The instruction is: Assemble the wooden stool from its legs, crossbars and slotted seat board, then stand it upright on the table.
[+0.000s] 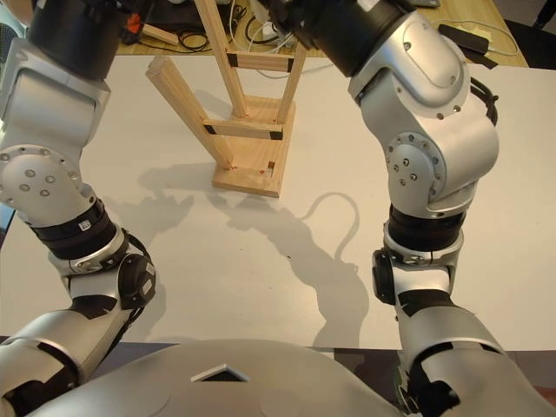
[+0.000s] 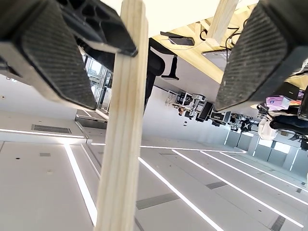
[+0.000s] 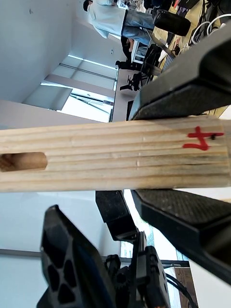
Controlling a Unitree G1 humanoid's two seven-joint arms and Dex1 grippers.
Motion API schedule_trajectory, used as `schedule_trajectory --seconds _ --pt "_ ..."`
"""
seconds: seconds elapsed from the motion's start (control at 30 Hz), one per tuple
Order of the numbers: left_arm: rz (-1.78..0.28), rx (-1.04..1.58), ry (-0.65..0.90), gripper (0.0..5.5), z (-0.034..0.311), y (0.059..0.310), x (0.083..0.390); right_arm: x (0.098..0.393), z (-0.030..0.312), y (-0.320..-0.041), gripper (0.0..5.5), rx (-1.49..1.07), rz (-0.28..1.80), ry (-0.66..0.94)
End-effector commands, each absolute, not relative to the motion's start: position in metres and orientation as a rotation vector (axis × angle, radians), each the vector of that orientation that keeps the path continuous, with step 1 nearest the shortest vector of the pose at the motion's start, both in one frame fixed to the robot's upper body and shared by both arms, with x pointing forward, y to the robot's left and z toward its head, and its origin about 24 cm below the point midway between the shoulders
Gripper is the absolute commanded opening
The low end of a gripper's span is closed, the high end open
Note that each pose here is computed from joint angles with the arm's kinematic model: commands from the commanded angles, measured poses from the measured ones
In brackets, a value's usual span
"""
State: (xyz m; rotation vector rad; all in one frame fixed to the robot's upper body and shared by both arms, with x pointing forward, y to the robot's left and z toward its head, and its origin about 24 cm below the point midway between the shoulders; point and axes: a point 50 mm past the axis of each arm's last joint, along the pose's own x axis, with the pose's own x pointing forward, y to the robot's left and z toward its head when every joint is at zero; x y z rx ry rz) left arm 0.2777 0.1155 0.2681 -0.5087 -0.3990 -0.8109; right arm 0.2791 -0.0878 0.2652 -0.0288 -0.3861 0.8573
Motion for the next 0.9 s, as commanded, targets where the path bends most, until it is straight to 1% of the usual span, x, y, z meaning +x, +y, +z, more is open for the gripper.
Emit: schedule_trajectory --seconds 0.03,0.2,0.3,0.5,0.57,0.6,0.67,0.73,0.8,0.9 --pt "-0.832 -0.514 -0.375 4.51 0.265 0.112 0.274 0.272 0.263 -0.082 2.04 -0.041 0.915 -0.368" --pt "-0.820 -0.528 -0.352 4.51 0.263 0.112 0.274 0.266 0.259 -0.076 2.04 -0.053 0.967 -0.355" --pt "-0.818 -0.538 -0.333 4.17 0.259 0.113 0.275 0.266 0.259 -0.075 2.04 -0.060 0.973 -0.356" --pt "-0.817 -0.534 -0.308 3.28 0.257 0.115 0.275 0.265 0.260 -0.075 2.04 -0.093 1.001 -0.355" --pt "-0.831 -0.507 -0.281 2.84 0.253 0.115 0.275 0.265 0.259 -0.076 2.04 -0.107 1.003 -0.357" --pt "-0.835 -0.498 -0.271 2.77 0.252 0.114 0.275 0.266 0.259 -0.076 2.04 -0.114 1.008 -0.356" --pt "-0.832 -0.498 -0.266 2.38 0.251 0.116 0.276 0.266 0.258 -0.077 2.04 -0.123 1.014 -0.354" --pt "-0.820 -0.504 -0.267 2.21 0.251 0.118 0.277 0.265 0.257 -0.077 2.04 -0.135 1.017 -0.358" --pt "-0.814 -0.504 -0.267 1.81 0.252 0.118 0.278 0.265 0.257 -0.076 2.04 -0.145 1.017 -0.363" --pt "-0.804 -0.500 -0.265 1.49 0.251 0.119 0.278 0.265 0.255 -0.076 2.04 -0.158 1.019 -0.365"
